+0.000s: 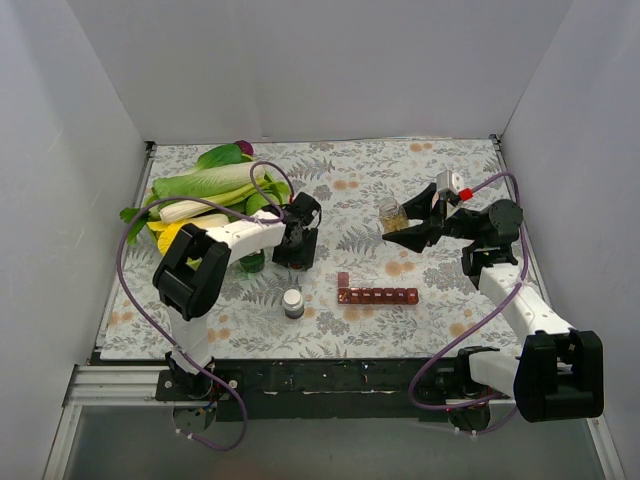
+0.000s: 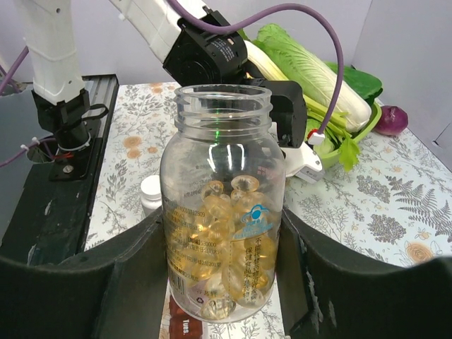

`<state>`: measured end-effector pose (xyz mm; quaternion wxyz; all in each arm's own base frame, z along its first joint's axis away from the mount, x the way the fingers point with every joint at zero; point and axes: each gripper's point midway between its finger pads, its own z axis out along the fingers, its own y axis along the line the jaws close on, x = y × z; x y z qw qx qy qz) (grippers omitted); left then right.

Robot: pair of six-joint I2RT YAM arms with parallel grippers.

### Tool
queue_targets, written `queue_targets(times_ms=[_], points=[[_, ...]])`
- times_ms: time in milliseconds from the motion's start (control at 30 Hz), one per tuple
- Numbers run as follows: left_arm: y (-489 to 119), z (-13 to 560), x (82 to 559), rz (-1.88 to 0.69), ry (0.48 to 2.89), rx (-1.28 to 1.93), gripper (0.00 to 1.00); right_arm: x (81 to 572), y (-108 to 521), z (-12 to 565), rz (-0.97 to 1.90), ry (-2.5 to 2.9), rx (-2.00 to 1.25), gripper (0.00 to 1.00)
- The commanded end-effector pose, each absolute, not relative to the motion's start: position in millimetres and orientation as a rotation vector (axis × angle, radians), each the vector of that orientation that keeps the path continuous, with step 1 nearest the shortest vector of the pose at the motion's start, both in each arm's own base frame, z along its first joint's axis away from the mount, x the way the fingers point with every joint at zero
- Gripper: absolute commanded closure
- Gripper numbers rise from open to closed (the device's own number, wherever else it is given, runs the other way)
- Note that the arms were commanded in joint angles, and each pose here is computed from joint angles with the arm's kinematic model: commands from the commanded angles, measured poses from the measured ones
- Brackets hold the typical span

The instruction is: Sort the pills into containers

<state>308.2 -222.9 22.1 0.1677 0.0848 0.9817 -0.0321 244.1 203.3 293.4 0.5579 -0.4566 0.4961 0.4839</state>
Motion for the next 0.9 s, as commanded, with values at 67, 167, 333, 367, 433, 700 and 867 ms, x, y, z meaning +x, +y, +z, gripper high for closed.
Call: queue_targets(times_ms=[67,167,333,367,433,700,867], points=[[-228.2,36.2,322.3,-0.068,2.736,0.234,0.6,240.5,203.3,295.2,1.116,1.14,-1.099,0.99],[-232.2,45.1,327.5,-0.091,2.714,0.235,0.7,240.0,203.3,293.3,1.118,1.142,-1.106,0.99],[-268.3,99.8,329.6,-0.379,2.62,0.294,0.73,240.0,202.6,280.8,1.118,1.16,-1.167,0.99],[-279.9,116.4,327.4,-0.478,2.592,0.311,0.73,240.2,203.9,279.8,1.09,1.125,-1.205,0.99],[-305.8,164.6,317.5,-0.736,2.491,0.367,0.73,239.4,204.9,270.4,1.104,1.153,-1.211,0.99],[-337.7,273.8,282.6,-1.444,2.319,0.282,0.73,253.5,217.0,241.8,0.906,1.172,-1.317,0.99],[-341.7,300.7,270.8,-1.626,2.274,0.276,0.74,258.1,220.2,230.5,0.825,1.221,-1.333,0.99]])
